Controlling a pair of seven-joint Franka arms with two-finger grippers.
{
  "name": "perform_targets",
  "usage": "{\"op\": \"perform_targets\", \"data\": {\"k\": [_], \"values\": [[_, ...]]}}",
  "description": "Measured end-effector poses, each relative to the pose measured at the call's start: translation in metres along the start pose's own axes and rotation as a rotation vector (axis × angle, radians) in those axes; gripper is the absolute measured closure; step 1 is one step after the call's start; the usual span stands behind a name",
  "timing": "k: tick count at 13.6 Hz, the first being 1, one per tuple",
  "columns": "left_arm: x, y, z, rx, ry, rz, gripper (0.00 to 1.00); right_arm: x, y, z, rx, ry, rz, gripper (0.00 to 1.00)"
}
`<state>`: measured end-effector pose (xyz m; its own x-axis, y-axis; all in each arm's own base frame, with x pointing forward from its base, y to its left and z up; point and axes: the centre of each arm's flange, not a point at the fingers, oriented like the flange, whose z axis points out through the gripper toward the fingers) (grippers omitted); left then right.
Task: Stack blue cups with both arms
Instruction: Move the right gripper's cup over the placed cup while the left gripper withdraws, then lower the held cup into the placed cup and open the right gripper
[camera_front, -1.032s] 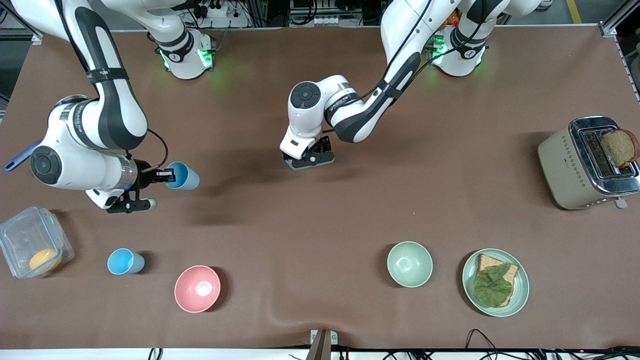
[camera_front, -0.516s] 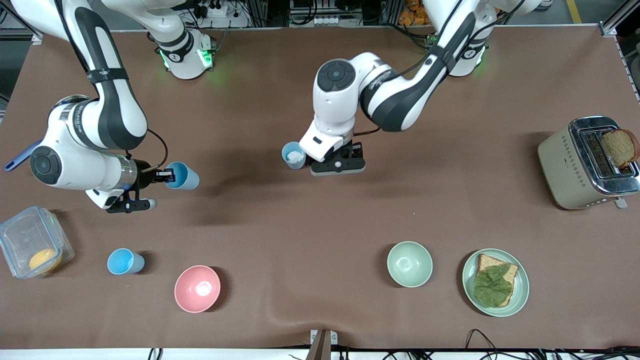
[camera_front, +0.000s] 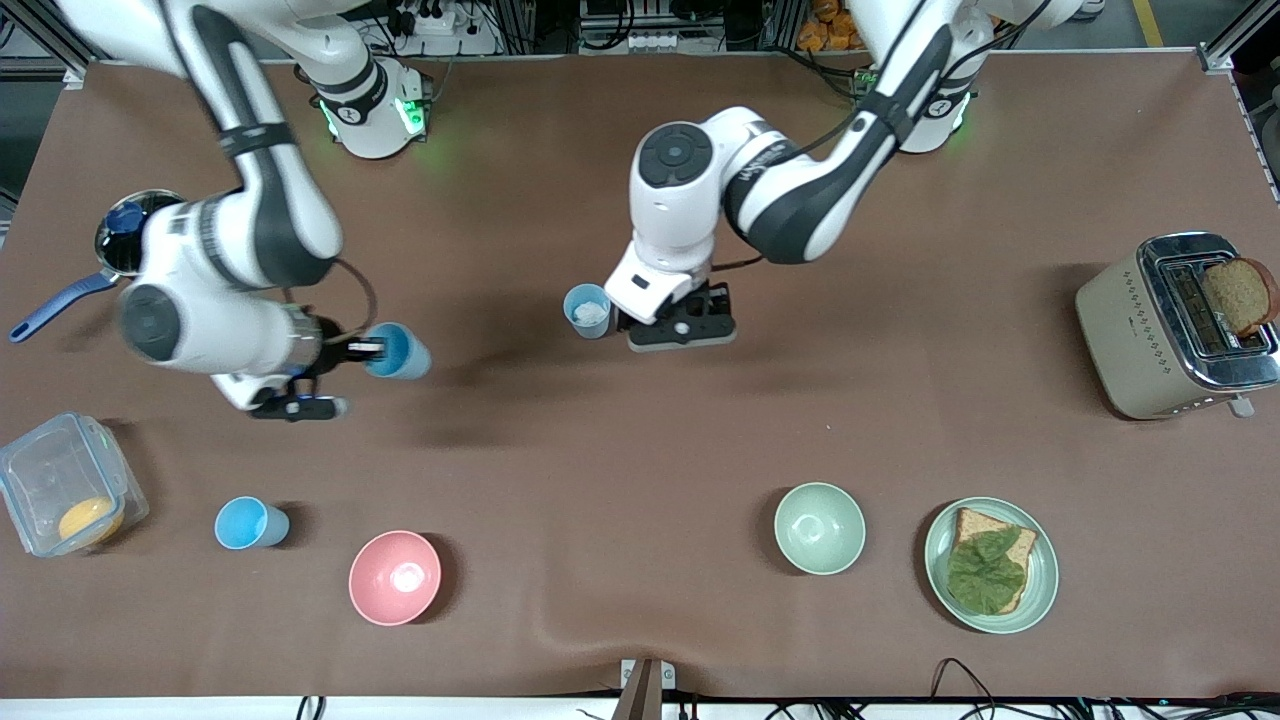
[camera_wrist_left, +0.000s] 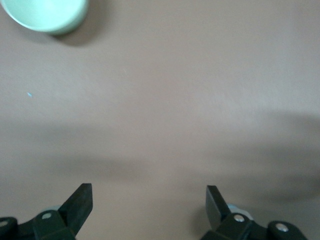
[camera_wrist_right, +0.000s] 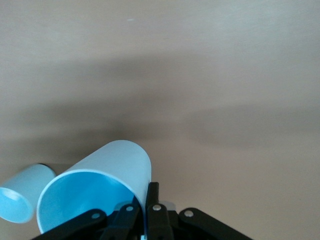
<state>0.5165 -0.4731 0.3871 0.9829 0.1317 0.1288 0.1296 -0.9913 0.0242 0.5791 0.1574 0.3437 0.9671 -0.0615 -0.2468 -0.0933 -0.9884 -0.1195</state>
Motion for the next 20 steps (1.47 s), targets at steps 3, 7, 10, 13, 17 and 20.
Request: {"op": "perform_targets", "data": {"k": [3, 7, 10, 13, 17, 20], "values": [[0.032, -0.029, -0.017, -0.014, 0.015, -0.068, 0.00, -0.011, -0.033, 0.006, -0.004, 0.002, 0.031, 0.97], [0.053, -0.054, -0.029, -0.004, 0.016, -0.118, 0.00, -0.030, -0.086, 0.007, -0.001, 0.011, 0.119, 0.97], [0.077, -0.093, -0.055, 0.029, 0.020, -0.172, 0.00, -0.059, -0.143, 0.019, -0.005, 0.022, 0.155, 0.97], [0.111, -0.153, -0.095, 0.050, 0.042, -0.180, 0.00, -0.080, -0.185, 0.041, 0.028, 0.018, 0.187, 0.97], [0.153, -0.246, -0.131, 0.033, 0.038, -0.170, 0.00, -0.101, -0.224, 0.087, 0.007, 0.017, 0.209, 0.97], [0.169, -0.307, -0.152, 0.035, 0.021, -0.124, 0.00, -0.104, -0.226, 0.095, -0.010, 0.003, 0.209, 0.97]]}}
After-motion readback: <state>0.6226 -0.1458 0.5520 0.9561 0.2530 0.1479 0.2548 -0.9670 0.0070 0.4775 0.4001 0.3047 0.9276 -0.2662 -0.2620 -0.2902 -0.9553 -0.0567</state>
